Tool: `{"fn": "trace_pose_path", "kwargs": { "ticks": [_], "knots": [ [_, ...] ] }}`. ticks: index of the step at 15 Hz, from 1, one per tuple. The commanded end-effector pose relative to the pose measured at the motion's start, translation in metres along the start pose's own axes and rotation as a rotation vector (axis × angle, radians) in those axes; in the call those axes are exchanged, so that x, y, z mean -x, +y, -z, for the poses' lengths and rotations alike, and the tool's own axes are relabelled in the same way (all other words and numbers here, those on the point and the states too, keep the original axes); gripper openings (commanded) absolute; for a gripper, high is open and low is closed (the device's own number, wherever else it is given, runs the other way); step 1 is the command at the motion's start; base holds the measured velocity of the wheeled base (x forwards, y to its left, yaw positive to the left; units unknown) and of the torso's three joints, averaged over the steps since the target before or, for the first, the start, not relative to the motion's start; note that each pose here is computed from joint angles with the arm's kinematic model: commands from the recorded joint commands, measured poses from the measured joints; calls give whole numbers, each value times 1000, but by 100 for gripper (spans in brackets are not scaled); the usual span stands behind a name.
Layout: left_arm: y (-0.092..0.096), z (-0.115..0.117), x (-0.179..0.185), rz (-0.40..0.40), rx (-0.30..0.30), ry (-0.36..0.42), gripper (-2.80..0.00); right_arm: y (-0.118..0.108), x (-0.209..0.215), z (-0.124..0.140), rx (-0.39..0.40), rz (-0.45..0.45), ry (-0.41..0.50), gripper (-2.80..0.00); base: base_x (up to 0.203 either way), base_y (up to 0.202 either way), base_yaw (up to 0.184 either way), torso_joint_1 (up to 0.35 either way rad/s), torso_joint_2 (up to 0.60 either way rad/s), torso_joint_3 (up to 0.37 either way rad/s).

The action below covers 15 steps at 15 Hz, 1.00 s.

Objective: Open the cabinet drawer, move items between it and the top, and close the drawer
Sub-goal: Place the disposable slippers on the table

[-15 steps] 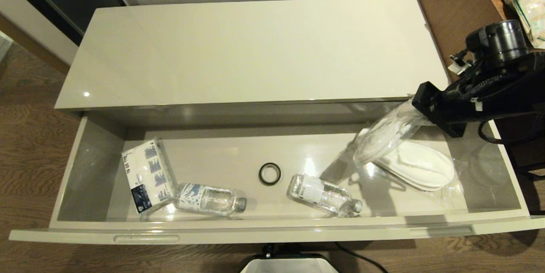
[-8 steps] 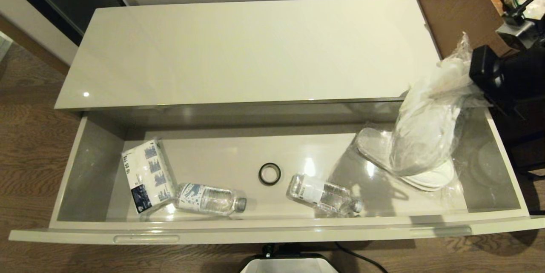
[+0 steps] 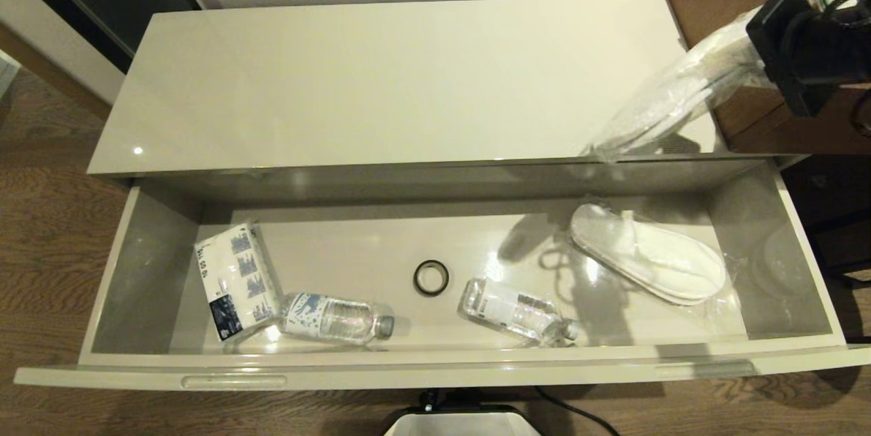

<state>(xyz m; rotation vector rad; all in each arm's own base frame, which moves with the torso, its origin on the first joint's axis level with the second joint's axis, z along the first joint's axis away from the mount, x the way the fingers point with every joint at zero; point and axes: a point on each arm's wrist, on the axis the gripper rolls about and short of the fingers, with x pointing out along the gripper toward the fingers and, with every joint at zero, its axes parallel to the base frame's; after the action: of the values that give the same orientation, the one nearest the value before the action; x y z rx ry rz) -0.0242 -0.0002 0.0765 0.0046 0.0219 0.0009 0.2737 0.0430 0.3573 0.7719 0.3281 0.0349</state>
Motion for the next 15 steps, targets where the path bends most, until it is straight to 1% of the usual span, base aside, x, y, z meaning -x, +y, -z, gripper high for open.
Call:
{"fn": "trace_pose_path", "kwargs": {
  "ticks": [1, 2, 3, 4, 5, 7, 8, 9, 10, 11, 13, 15],
  "knots": [
    [0, 0, 0, -1, 0, 0, -280, -3, -50, -1, 30, 84, -136, -280, 0, 0, 0, 0, 0, 0],
    [0, 0, 0, 0, 0, 0, -280, -3, -63, -4, 88, 130, -225, -280, 0, 0, 0, 0, 0, 0],
    [0, 0, 0, -1, 0, 0, -280, -2, -73, -7, 124, 142, -309, -280, 0, 0, 0, 0, 0, 0],
    [0, 0, 0, -1, 0, 0, -280, 0, -82, -6, 145, 133, -370, -280, 0, 0, 0, 0, 0, 0],
    [0, 0, 0, -1, 0, 0, -280, 1, -93, 0, 169, 126, -411, -280, 0, 0, 0, 0, 0, 0],
    [0, 0, 0, -1, 0, 0, -280, -1, -113, 14, 250, 129, -464, -280, 0, 0, 0, 0, 0, 0],
    [0, 0, 0, -1, 0, 0, -280, -3, -120, 19, 279, 144, -481, -280, 0, 0, 0, 0, 0, 0],
    [0, 0, 0, -1, 0, 0, -280, -3, -123, 22, 298, 177, -495, -280, 0, 0, 0, 0, 0, 0],
    [0, 0, 0, -1, 0, 0, -280, -3, -123, 24, 306, 188, -492, -280, 0, 0, 0, 0, 0, 0],
    [0, 0, 0, -1, 0, 0, -280, -3, -122, 24, 307, 189, -490, 0, 0, 0, 0, 0, 0, 0],
    [0, 0, 0, -1, 0, 0, -280, -1, -117, 22, 303, 177, -498, 0, 0, 0, 0, 0, 0, 0],
    [0, 0, 0, -1, 0, 0, -280, 1, -114, 28, 305, 158, -486, 0, 0, 0, 0, 0, 0, 0]
  ]
}}
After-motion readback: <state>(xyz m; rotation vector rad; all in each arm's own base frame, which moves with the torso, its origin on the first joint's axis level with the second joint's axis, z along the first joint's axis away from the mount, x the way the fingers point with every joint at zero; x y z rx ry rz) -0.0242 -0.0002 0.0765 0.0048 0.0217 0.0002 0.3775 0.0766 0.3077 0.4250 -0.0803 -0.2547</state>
